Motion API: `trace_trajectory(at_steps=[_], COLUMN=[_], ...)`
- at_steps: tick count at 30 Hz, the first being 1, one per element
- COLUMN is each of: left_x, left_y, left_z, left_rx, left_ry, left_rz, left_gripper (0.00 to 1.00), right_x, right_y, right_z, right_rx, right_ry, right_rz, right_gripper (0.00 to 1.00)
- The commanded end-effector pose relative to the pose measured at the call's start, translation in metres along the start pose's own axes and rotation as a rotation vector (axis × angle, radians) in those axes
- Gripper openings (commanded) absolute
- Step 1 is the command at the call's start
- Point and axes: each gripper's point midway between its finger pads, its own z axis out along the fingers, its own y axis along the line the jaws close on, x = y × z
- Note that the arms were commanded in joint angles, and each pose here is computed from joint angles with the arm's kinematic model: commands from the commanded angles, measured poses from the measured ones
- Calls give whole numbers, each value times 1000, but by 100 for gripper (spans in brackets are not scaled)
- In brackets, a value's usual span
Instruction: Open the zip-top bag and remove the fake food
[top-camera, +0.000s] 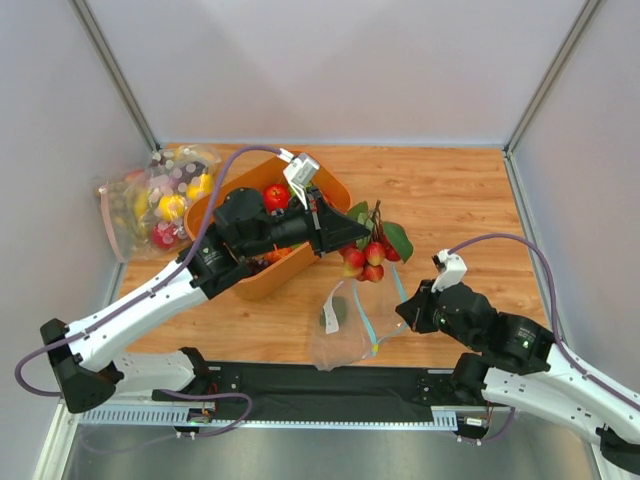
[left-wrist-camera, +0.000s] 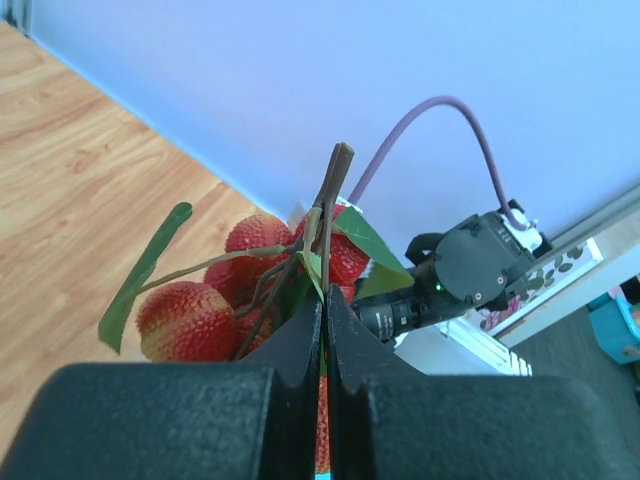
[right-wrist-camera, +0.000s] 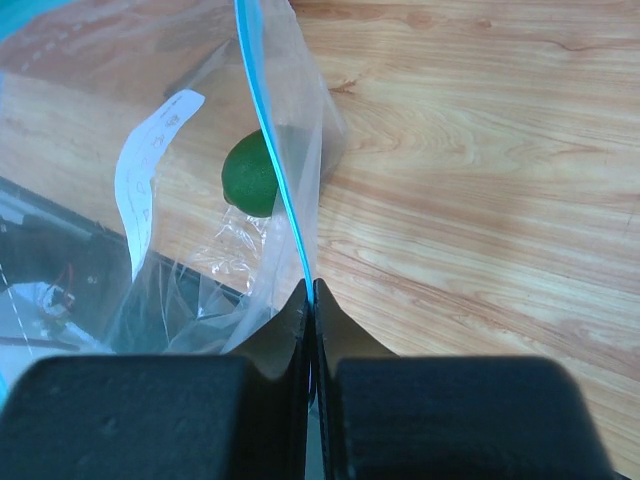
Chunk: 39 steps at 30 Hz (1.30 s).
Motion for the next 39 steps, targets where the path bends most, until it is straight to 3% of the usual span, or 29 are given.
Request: trace_trajectory(at_steps=[1,5,9,12,19,27,33,36,37,39], left_x=[-52,-69,-67,-80,-83,-24,4,4,7,7], left_y=[-28,-6,46,94,184,264,284,282,283,281], left_z=[-9,-23,-43,-75,-154,-194,-221,-230,-232,-232], left_rx=[103,10,-183,-355,-856,-1076,-1203,-1242,-1249,-1247], left_ry=[-127,-154,-121,-149,-93,74,99,104,111,105], left_rz=[34,103,132,135,270,109,64,70,67,61], left_gripper=[0,0,0,0,0,0,1,48,68,79], right_x=[-4,-4,-4,-3,-2,-4,-5,-8,-8,-9], right_y=[-3,-5,-8,-9,-14,-11,-9,-6,-5,-3], right_z=[-3,-5,-7,-8,-12,-10,-9,-8,-8,-6], right_rx=[7,12,16,18,32,33,42,37,37,35], right_ry=[-23,-26,-30,-31,-28,-25,-14,-19,-21,-16], right_rz=[17,18,18,16,15,15,1,2,1,-2], right_gripper=[0,0,0,0,0,0,0,0,0,0])
